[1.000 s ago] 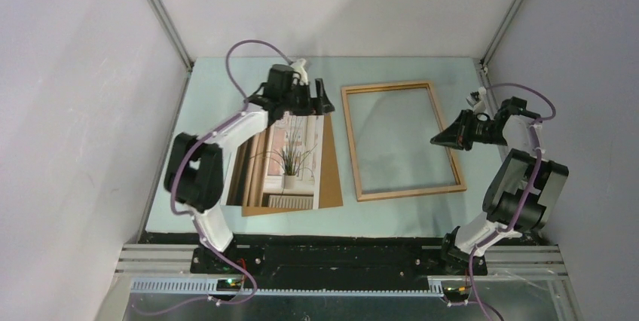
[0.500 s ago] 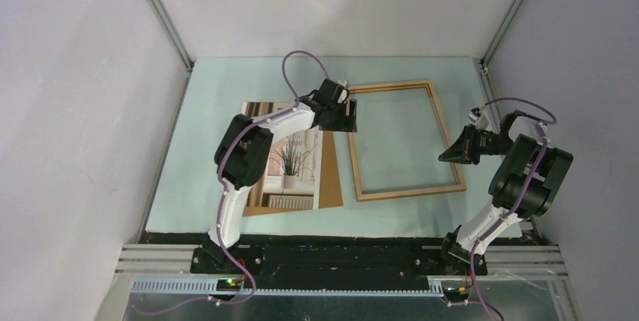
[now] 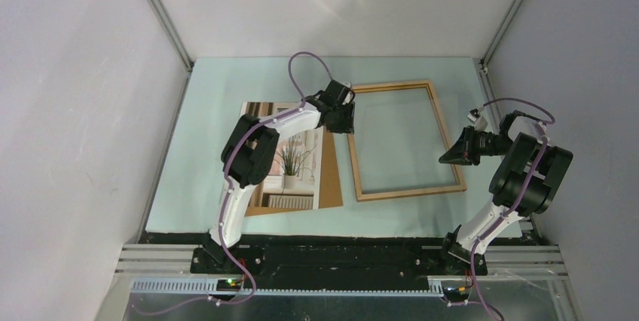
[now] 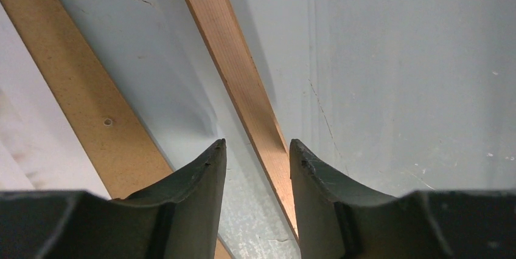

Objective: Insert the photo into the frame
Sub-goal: Adjust the photo frame at the center of the board.

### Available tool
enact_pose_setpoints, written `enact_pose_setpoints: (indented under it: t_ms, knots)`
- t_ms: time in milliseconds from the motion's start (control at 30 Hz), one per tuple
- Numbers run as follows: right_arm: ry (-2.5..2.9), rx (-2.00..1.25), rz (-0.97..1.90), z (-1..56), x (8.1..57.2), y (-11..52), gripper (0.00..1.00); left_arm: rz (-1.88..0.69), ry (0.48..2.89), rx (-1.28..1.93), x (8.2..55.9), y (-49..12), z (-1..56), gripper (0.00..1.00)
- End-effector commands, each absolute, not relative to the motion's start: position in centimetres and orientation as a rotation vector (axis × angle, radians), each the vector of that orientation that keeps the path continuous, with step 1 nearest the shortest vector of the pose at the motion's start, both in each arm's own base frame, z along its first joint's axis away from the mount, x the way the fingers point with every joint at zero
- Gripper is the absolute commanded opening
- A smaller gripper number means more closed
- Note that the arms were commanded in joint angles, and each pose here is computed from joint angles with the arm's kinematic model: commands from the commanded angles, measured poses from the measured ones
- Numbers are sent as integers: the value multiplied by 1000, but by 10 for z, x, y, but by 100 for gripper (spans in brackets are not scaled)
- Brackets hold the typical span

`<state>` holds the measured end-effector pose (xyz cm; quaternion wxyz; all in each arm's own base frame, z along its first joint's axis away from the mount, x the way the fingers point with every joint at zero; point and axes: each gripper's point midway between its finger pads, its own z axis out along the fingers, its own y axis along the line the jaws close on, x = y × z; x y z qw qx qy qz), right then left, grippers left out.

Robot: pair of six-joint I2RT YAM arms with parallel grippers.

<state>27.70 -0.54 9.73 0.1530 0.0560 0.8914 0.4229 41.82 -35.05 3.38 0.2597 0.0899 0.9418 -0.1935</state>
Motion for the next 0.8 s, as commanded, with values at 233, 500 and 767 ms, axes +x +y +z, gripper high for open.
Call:
enact_pose_setpoints:
  t_ms: [233, 500, 767]
  knots:
    - [2535, 69, 1165, 101, 283, -12, 0, -528, 2535, 257, 405, -368, 43, 46]
    - [2524, 28, 1165, 105, 280, -10, 0, -492, 2539, 282, 399, -365, 43, 29]
    - [2487, -26, 1184, 108, 281, -7, 0, -431, 2531, 419, 387, -344, 42, 3]
